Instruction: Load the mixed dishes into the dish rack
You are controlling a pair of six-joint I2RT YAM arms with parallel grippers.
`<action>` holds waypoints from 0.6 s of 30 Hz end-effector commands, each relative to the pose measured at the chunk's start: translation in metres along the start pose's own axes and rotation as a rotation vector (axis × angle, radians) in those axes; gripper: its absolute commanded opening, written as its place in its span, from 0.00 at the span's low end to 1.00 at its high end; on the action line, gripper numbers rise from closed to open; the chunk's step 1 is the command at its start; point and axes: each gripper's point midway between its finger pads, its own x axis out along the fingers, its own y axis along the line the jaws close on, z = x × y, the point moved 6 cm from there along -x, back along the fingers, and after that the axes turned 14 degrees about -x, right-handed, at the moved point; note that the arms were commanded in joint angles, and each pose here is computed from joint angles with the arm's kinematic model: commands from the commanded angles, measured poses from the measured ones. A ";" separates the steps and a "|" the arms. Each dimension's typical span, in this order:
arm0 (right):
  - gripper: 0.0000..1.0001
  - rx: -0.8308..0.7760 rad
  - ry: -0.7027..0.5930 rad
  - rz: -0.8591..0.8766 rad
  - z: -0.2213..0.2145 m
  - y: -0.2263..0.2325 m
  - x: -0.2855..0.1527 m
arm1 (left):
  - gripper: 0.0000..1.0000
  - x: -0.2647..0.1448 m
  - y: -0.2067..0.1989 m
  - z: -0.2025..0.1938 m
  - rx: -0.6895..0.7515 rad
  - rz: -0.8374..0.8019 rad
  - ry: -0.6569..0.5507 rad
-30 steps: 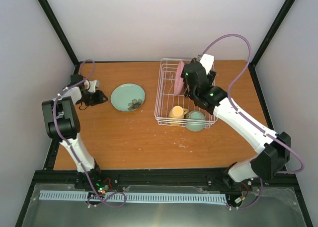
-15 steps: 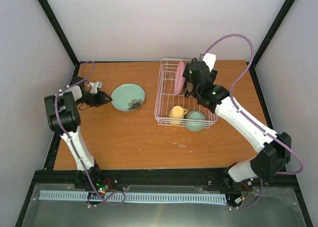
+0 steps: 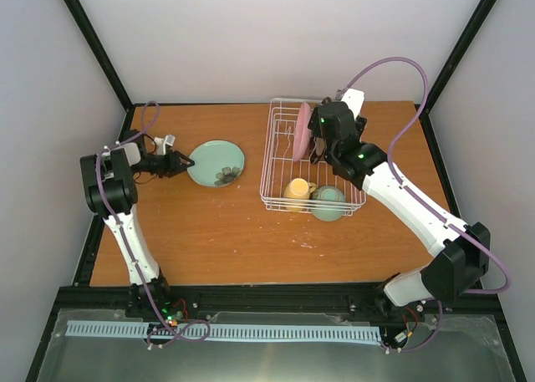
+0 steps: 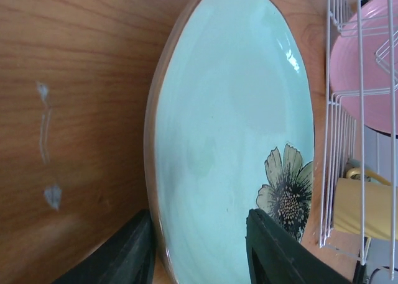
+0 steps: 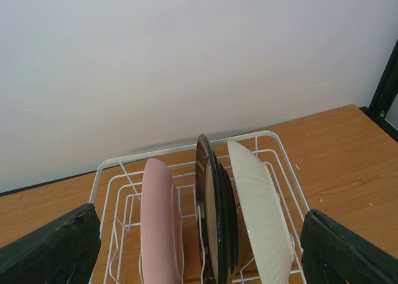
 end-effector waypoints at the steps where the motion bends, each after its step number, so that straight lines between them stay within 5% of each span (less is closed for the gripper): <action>1: 0.87 0.001 -0.014 -0.005 0.002 -0.004 -0.001 | 0.40 0.004 -0.002 0.012 -0.002 -0.100 0.002; 8: 0.86 -0.001 -0.018 -0.013 0.003 -0.005 -0.001 | 0.21 0.022 0.013 0.012 -0.039 -0.113 0.039; 12: 0.86 -0.005 -0.013 -0.007 0.002 -0.003 0.000 | 0.02 0.027 0.012 0.011 -0.038 -0.119 0.053; 18: 0.86 -0.019 -0.005 0.009 -0.003 0.001 0.004 | 0.01 0.013 -0.020 0.012 0.033 -0.160 0.029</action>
